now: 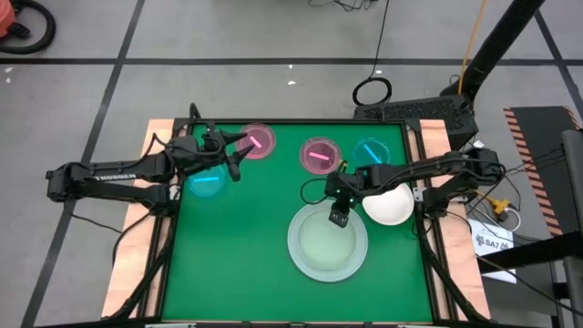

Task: Stack plastic plates
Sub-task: Stack the white plate on top of the green plate

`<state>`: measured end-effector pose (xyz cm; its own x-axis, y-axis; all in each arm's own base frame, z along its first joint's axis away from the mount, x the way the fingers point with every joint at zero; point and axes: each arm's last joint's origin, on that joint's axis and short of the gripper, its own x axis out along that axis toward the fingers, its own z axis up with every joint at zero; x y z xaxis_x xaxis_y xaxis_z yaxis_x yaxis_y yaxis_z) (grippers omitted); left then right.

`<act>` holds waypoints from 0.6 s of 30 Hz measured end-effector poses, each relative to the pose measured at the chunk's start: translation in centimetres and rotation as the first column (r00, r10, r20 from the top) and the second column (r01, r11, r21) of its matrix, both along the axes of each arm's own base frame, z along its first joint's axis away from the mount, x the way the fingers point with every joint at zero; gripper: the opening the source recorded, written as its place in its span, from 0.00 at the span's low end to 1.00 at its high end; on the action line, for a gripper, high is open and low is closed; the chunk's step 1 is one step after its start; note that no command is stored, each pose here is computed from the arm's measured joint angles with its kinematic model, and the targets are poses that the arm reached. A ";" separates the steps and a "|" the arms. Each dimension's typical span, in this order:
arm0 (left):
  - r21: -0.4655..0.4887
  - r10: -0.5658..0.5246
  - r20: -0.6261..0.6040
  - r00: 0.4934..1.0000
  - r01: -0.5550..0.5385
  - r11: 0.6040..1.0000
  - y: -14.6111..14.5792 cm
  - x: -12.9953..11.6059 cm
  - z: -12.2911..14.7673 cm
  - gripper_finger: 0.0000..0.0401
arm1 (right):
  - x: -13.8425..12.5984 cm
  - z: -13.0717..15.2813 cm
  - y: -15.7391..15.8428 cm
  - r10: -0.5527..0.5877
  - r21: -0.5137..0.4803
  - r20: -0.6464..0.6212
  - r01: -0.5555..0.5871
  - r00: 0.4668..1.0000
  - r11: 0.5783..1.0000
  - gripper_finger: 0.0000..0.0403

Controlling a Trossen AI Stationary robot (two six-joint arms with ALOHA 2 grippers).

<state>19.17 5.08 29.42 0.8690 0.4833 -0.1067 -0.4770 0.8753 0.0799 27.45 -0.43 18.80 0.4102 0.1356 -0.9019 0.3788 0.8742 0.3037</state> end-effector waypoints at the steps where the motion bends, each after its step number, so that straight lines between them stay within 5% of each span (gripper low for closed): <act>1: -0.001 0.000 -0.005 1.000 0.000 1.000 0.0 0.0 0.0 0.53 | 0.0 0.0 0.0 -0.006 0.000 0.000 0.006 1.000 1.000 0.33; 13: 0.016 -0.001 -0.008 1.000 0.002 1.000 0.0 0.0 0.0 0.53 | -0.1 0.9 -1.1 -0.071 -0.015 -0.005 0.070 0.997 0.997 0.32; 18: 0.080 -0.006 0.045 0.999 0.002 0.997 0.0 0.1 0.8 0.53 | 0.5 3.9 -2.2 -0.091 -0.132 -0.020 0.088 0.996 0.987 0.32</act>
<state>19.23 5.10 30.20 0.8740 0.4850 -0.0282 -0.4781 0.8690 0.1280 27.97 -2.68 22.71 0.3916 -0.0201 -0.9199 0.4636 0.8679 0.1784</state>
